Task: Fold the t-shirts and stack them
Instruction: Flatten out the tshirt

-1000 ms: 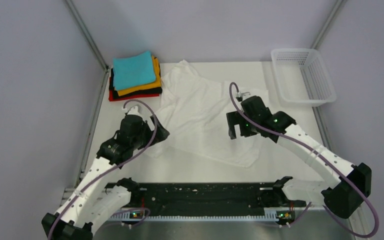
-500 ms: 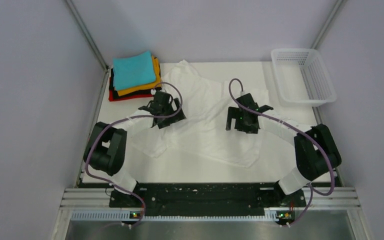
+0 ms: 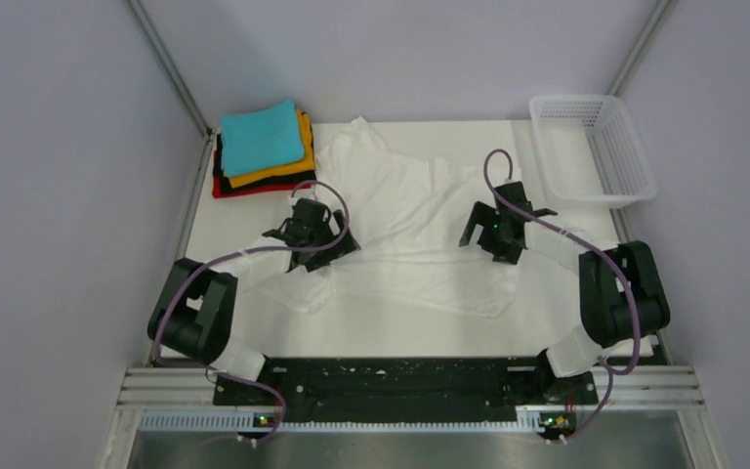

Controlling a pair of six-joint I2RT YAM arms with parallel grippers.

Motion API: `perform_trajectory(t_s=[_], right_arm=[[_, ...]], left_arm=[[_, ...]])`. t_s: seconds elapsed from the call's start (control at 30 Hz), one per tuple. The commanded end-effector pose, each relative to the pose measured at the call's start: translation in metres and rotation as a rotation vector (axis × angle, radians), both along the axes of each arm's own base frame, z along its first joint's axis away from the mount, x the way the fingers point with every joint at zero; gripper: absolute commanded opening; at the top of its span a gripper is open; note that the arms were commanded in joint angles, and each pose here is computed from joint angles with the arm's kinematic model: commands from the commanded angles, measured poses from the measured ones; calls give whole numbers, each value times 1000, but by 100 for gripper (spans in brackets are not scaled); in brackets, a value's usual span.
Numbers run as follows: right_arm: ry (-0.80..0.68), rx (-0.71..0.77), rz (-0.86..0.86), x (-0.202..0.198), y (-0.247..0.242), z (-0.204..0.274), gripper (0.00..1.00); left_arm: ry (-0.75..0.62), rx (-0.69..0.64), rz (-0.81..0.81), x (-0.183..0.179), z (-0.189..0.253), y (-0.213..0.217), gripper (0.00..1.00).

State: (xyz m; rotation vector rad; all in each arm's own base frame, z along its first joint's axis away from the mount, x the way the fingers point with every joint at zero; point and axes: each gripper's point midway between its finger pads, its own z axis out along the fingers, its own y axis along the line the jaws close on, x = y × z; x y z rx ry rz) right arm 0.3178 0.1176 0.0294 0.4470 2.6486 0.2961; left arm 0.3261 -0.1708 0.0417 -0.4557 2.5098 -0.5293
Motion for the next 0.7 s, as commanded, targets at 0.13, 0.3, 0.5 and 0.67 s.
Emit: perform_trajectory(t_s=[0.13,0.3,0.5,0.67], right_arm=[[291,-30,-244,-80,-82,-47,99],[266,-3,-311,-90,-97,-28,99],[38,-23,-264,-55,-102,40,99],[-150,-108,-43,-24,-66,77,99]], left_arm=[[207,-26,-138,-125,-2,-24,99],[344,-102,-237,-190,10,-45,99],[5,-17,-151,-132,80,-32,99],[-71,100,70,-71,74,10,99]])
